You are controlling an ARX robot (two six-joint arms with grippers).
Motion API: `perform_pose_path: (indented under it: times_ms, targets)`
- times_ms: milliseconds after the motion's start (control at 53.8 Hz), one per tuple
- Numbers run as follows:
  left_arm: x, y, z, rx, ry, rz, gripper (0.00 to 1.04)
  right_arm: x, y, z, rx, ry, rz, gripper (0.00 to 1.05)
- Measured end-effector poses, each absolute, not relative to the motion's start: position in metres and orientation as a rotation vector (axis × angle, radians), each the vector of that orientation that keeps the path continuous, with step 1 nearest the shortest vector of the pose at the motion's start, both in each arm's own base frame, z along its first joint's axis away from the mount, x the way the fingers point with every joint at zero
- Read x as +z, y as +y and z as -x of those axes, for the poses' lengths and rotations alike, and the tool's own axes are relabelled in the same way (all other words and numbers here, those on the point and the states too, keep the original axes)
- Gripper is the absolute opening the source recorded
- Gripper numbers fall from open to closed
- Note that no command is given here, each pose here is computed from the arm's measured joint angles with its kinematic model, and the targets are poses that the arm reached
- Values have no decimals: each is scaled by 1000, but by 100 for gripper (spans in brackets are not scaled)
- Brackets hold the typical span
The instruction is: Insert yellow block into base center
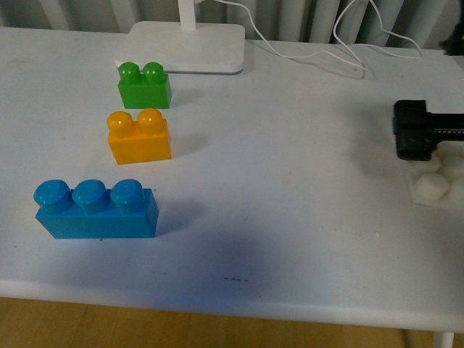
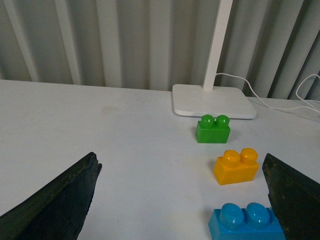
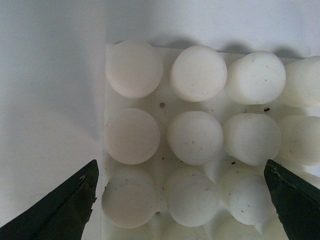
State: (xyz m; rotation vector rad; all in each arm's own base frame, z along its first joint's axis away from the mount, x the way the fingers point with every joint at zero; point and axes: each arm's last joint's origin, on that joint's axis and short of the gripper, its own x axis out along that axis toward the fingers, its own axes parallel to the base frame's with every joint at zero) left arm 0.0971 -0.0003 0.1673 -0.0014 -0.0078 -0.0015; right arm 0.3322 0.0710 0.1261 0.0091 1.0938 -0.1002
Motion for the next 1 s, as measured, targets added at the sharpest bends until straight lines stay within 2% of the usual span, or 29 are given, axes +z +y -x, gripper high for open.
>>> perform_pose_path:
  times_ms: [521,1004]
  targets:
    - [167,0,-97,-1,-8,1,98,123,170,-324,-60,1051,-15,95]
    - [167,0,-97,-1,-8,1,98,124,209,-321,-89,1038,-63,95]
